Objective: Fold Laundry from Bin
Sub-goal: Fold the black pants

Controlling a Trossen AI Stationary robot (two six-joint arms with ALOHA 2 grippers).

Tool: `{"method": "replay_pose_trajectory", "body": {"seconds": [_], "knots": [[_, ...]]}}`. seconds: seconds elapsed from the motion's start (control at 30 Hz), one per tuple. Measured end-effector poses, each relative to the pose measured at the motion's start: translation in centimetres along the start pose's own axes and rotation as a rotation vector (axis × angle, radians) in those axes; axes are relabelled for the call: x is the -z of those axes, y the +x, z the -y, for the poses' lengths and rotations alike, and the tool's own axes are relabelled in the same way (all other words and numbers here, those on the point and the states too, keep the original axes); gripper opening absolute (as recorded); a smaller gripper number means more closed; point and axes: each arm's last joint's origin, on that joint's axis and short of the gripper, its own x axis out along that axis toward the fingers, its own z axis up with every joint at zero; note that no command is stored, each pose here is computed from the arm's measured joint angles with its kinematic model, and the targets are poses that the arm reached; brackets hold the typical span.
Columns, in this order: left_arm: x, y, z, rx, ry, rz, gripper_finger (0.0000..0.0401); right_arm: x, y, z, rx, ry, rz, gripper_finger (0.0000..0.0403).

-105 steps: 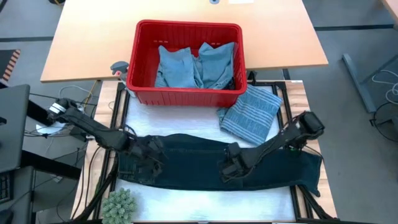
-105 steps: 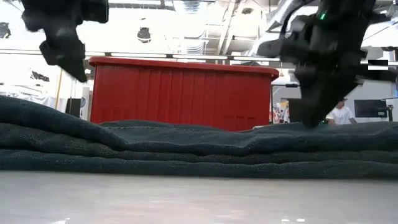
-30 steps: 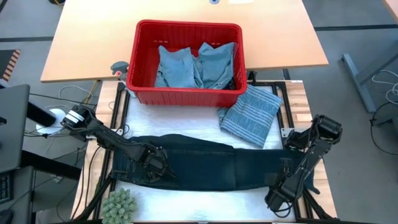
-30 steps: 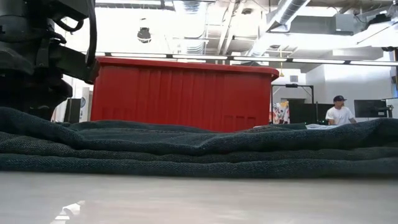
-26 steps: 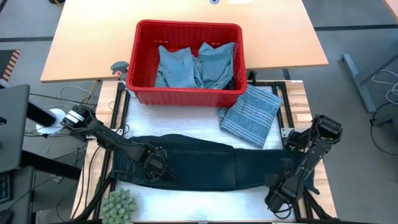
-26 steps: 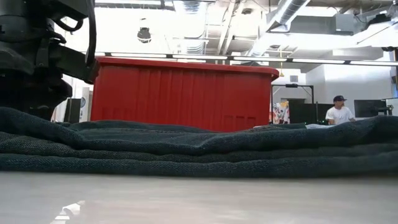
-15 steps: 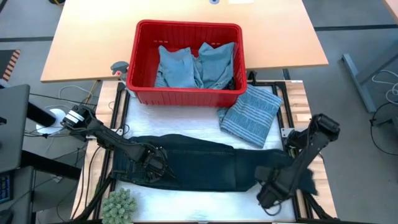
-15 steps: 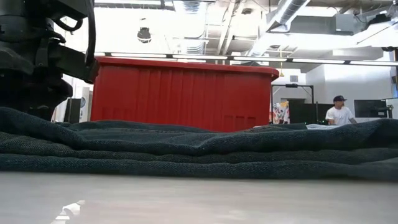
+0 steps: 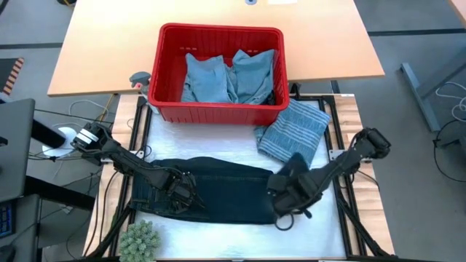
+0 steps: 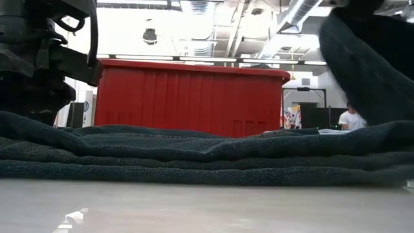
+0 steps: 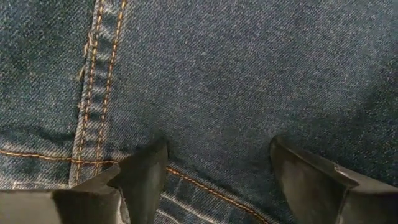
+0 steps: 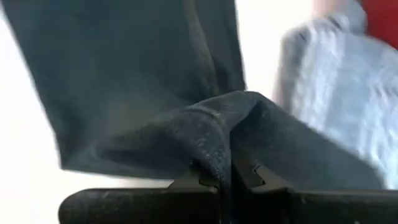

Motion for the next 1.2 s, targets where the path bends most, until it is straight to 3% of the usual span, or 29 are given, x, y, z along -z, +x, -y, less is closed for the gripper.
{"method": "replay_pose_trajectory", "body": {"seconds": [0.53, 0.7, 0.93, 1.07, 1.2], "knots": [[-0.2, 0.0, 0.2, 0.02, 0.007, 0.023, 0.0274, -3.2, 0.3, -1.4, -0.194, -0.071, 0.229, 0.0025], [-0.3, 0.0, 0.2, 0.022, 0.007, 0.027, 0.0274, -3.5, 1.2, -2.2, -0.239, -0.114, 0.211, 0.0025], [-0.3, 0.0, 0.3, 0.026, 0.006, 0.031, 0.0274, -3.3, 5.3, -5.5, -0.352, -0.244, 0.032, 0.0061], [-0.3, 0.0, 0.3, 0.027, 0.006, 0.032, 0.0274, -3.3, 6.8, -6.3, -0.343, -0.246, -0.019, 0.0075], [-0.4, 0.0, 0.4, 0.036, 0.005, 0.04, 0.0274, -4.3, 6.3, -6.1, -0.351, -0.227, -0.009, 0.0085]]}}
